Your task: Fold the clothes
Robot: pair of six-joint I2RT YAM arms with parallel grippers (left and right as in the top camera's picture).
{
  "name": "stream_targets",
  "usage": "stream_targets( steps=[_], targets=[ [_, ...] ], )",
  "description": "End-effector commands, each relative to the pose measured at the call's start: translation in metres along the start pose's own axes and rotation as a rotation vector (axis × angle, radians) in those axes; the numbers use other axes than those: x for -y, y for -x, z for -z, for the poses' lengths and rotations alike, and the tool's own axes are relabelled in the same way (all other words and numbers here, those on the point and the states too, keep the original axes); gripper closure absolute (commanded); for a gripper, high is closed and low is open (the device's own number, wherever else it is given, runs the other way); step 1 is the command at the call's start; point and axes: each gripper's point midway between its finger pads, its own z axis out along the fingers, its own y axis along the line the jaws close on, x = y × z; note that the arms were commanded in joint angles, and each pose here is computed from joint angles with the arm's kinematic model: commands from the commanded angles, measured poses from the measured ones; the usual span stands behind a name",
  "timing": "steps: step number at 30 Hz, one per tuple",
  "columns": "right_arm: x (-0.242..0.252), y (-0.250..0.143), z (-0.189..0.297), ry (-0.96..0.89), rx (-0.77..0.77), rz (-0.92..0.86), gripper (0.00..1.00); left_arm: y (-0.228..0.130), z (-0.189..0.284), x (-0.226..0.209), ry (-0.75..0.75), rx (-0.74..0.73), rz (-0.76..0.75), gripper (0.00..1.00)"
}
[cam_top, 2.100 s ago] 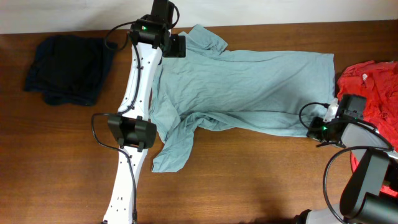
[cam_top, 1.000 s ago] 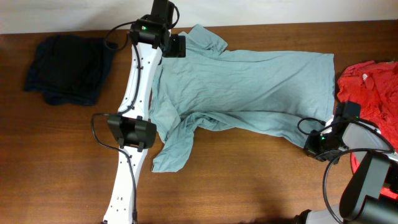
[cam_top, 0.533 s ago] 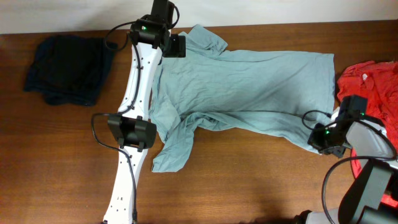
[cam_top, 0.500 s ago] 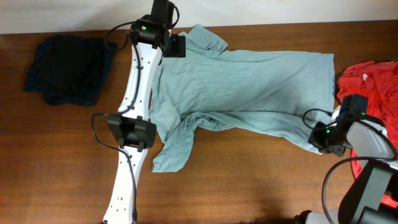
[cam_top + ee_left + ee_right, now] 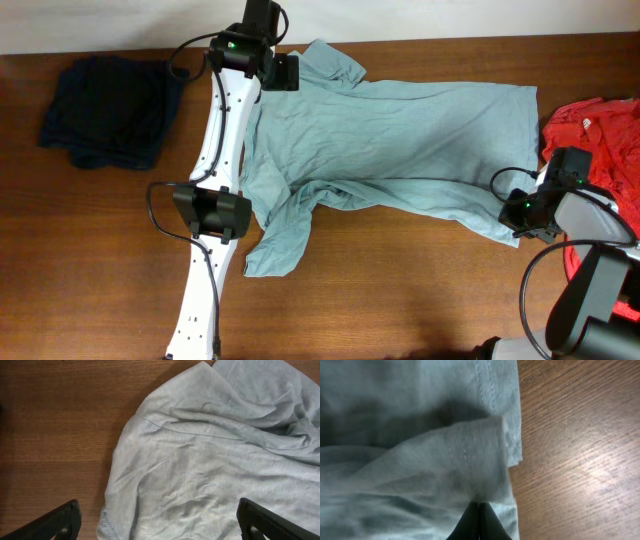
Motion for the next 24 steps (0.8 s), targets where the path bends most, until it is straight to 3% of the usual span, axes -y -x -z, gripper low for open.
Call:
stream_targets(
  steps=[1, 6, 12, 14, 16, 17, 19, 24],
  targets=[
    [0.007, -0.012, -0.014, -0.033, -0.048, -0.008, 0.96, 0.005, 0.01, -0.001, -0.008, 0.014, 0.014, 0.01],
    [0.03, -0.048, -0.031, -0.154, -0.172, -0.04, 0.96, -0.006, 0.009, -0.015, 0.014, -0.038, 0.095, 0.01],
    [0.045, -0.076, -0.028, -0.24, -0.284, -0.076, 0.96, -0.045, 0.013, -0.056, 0.09, -0.205, 0.291, 0.06],
    [0.043, -0.077, -0.028, -0.233, -0.289, -0.089, 0.96, -0.058, 0.019, -0.059, 0.07, -0.273, 0.308, 0.11],
    [0.038, -0.078, -0.028, -0.205, -0.292, -0.093, 0.96, -0.06, 0.025, -0.039, -0.081, -0.307, 0.215, 0.42],
    [0.037, -0.077, -0.029, -0.197, -0.291, -0.095, 0.96, -0.06, 0.031, -0.025, -0.175, -0.313, 0.166, 0.52],
    [0.037, -0.077, -0.029, -0.197, -0.292, -0.095, 0.96, -0.054, 0.046, -0.01, -0.266, -0.296, 0.131, 0.55],
    [0.035, -0.078, -0.029, -0.187, -0.294, -0.097, 0.96, -0.032, 0.1, 0.0, -0.29, -0.186, 0.095, 0.55]
  ],
)
